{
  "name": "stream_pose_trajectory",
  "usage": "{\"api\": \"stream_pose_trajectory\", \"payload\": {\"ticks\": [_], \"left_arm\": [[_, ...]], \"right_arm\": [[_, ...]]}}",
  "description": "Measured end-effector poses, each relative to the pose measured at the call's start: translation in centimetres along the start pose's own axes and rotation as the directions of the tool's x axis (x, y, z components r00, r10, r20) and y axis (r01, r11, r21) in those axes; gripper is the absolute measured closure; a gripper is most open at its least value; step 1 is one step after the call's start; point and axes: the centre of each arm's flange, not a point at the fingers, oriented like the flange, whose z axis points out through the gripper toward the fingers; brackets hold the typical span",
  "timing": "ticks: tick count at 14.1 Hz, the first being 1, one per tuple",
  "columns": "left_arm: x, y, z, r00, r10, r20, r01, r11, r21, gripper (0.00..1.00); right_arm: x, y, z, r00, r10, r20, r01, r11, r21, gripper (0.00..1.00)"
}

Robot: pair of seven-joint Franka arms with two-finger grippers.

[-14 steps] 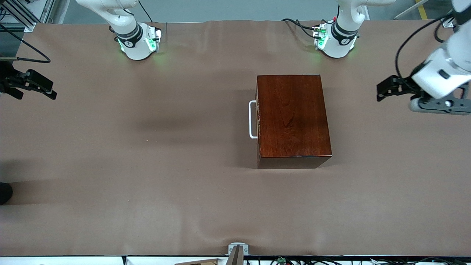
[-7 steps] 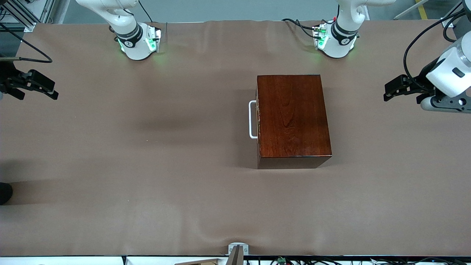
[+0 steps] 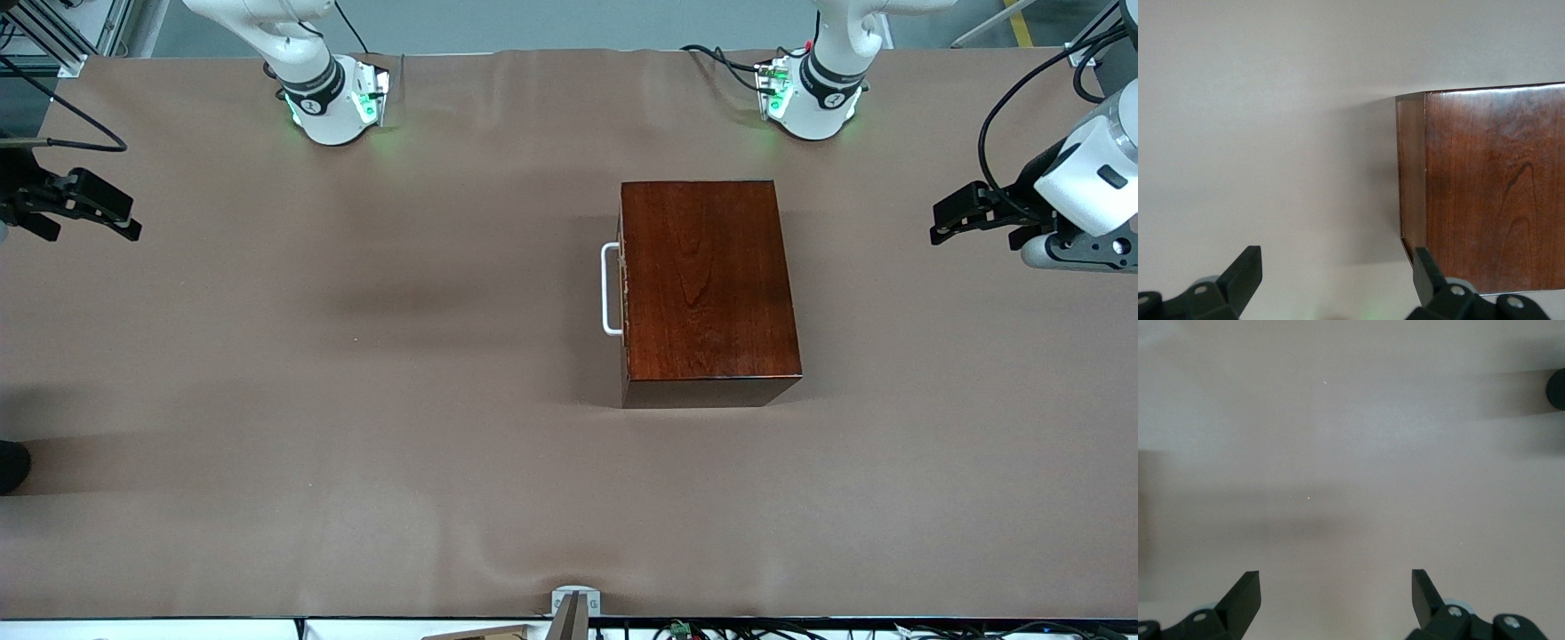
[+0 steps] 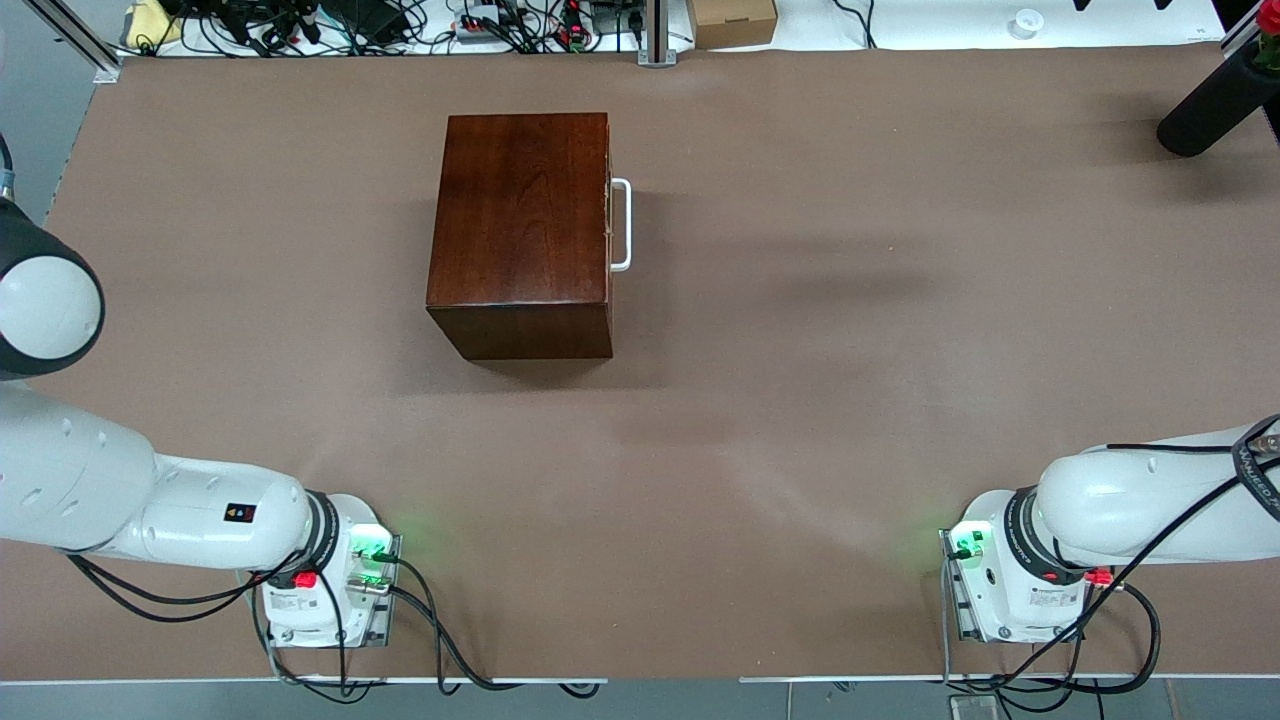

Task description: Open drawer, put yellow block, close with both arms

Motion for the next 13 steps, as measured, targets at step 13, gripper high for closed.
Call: {"api": "stream_pose_trajectory", "payload": {"ticks": [13], "left_arm": [[0.14, -0.53, -0.15, 1.000, -0.017, -0.012, 0.017, 1.000, -0.001, 0.00]], "right_arm": [[0.00, -0.19, 0.01, 1.000, -0.003, 0.000, 0.003, 1.000, 0.000, 0.00]]}}
